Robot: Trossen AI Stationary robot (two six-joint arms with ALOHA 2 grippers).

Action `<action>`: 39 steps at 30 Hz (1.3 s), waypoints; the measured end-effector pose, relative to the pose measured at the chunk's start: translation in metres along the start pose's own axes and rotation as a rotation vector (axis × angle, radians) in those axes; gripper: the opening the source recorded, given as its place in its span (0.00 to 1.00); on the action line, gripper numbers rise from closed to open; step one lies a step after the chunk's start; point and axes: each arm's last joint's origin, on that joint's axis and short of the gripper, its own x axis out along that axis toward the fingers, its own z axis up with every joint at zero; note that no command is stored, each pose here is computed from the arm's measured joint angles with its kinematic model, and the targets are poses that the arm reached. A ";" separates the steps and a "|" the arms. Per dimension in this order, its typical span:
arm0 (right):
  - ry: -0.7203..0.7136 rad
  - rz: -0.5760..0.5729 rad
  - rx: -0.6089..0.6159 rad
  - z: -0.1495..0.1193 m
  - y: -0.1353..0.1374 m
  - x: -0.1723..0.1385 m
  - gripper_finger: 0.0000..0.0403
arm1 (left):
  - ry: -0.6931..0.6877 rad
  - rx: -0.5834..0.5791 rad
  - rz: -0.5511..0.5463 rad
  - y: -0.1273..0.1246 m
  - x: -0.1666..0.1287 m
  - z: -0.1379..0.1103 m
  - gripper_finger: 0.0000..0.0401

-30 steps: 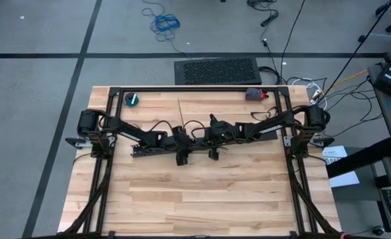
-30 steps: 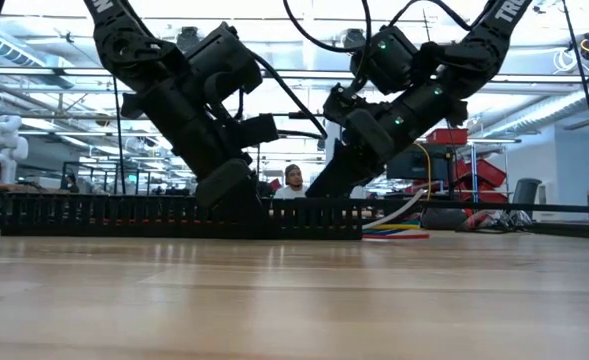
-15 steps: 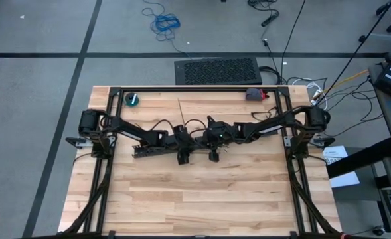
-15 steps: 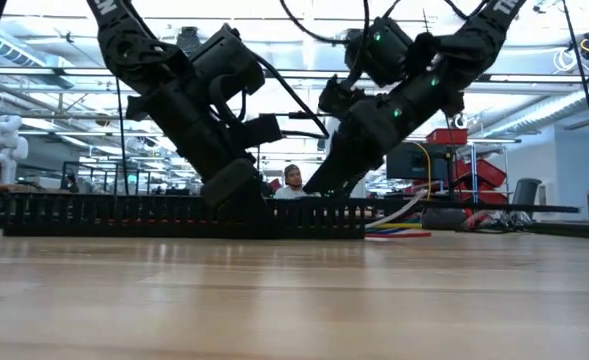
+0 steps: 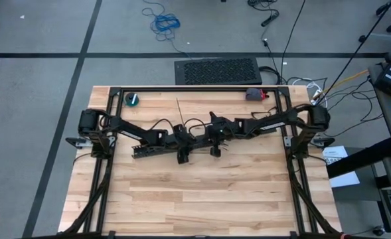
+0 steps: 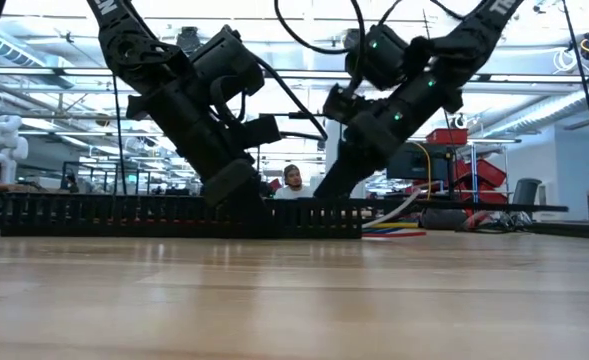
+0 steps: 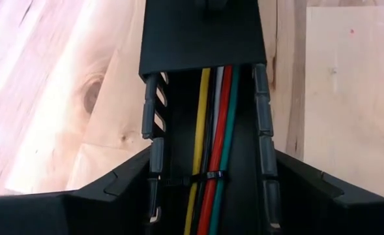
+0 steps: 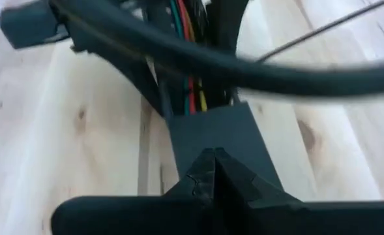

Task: Ziptie cables
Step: Insert the cable duct cover

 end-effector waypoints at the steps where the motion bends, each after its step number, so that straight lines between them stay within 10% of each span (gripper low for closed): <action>1: -0.011 0.014 0.001 -0.001 -0.001 0.004 0.00 | 0.000 0.000 -0.007 0.000 0.000 0.000 0.62; 39: -0.014 0.044 0.037 -0.006 -0.001 0.017 0.00 | -0.136 -0.018 -0.047 -0.004 -0.002 0.014 0.62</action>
